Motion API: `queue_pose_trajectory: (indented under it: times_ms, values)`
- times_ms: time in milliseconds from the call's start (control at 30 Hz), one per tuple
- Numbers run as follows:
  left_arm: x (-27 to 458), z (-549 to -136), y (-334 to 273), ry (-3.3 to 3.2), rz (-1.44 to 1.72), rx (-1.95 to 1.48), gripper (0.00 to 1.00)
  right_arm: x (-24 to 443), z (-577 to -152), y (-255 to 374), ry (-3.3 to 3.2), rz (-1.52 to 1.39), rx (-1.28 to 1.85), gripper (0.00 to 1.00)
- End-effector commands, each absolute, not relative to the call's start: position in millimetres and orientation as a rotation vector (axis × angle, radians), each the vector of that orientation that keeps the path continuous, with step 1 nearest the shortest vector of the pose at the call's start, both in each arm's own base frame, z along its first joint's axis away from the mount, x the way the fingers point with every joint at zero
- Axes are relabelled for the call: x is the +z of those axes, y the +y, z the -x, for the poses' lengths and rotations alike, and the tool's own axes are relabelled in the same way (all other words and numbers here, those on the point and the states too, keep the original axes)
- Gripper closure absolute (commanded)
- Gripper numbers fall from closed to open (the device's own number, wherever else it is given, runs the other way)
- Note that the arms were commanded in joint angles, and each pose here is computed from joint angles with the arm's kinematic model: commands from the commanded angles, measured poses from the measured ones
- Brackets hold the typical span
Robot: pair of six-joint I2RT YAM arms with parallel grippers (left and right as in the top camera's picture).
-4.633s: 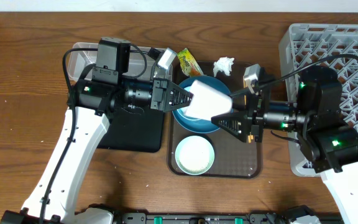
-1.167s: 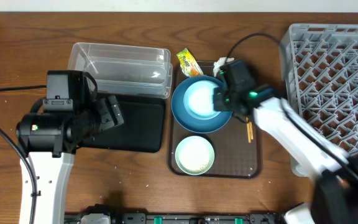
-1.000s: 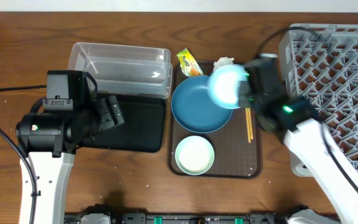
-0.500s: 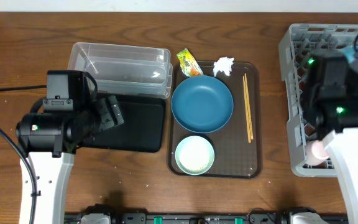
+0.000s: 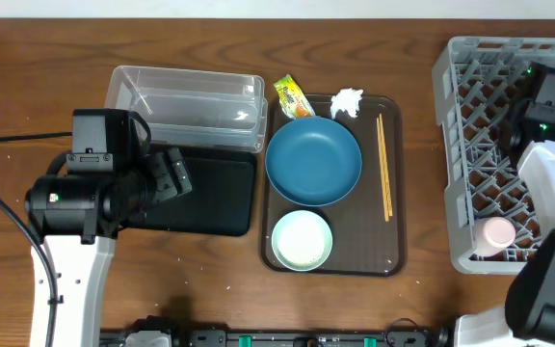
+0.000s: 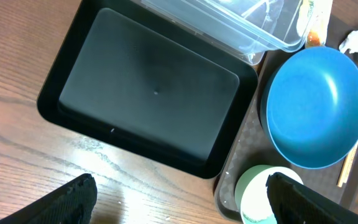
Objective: Sort waste into correct bins and load items into the dishwasher rack
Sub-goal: 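Lift the light-blue bowl and place it upright in the dish rack, then move the right gripper back and grasp the teal bowl rim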
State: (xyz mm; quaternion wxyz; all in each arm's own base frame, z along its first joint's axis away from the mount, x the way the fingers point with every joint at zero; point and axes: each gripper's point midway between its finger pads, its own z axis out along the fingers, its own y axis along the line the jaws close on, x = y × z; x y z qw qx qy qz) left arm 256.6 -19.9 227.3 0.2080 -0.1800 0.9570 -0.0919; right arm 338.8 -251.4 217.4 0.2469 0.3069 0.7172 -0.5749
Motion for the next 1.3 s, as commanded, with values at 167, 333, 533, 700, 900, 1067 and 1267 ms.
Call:
queue_pose_trajectory:
  times_ms: [167, 333, 533, 700, 900, 1067, 1267]
  values:
    - [227.4, -256.8, -16.3, 2.658, 0.519, -0.239, 0.11, 201.5, -360.4, -255.5, 2.071, -0.632, -1.725, 0.99]
    - [227.4, -256.8, -16.3, 2.658, 0.519, -0.239, 0.11, 183.9, -380.8, -242.7, 2.119, -0.504, -1.748, 0.97]
    - [227.4, -256.8, -16.3, 2.658, 0.519, -0.239, 0.11, 170.3, -405.3, -211.1, 2.145, -0.373, -1.671, 0.82]
    - [227.4, -256.8, -16.3, 2.658, 0.519, -0.239, 0.11, 164.4, -425.3, -182.1, 2.145, -0.291, -1.558, 0.05]
    - [227.4, -256.8, -16.3, 2.658, 0.519, -0.239, 0.11, 150.8, -455.5, -113.8, 2.243, -0.003, -1.203, 0.01]
    - [227.4, -256.8, -16.3, 2.658, 0.519, -0.239, 0.11, 159.9, -457.4, -47.7, 2.287, 0.114, -0.783, 0.01]
    - [227.4, -256.8, -16.3, 2.658, 0.519, -0.239, 0.1, 171.0, -424.5, 50.7, 2.362, 0.166, -0.234, 0.12]
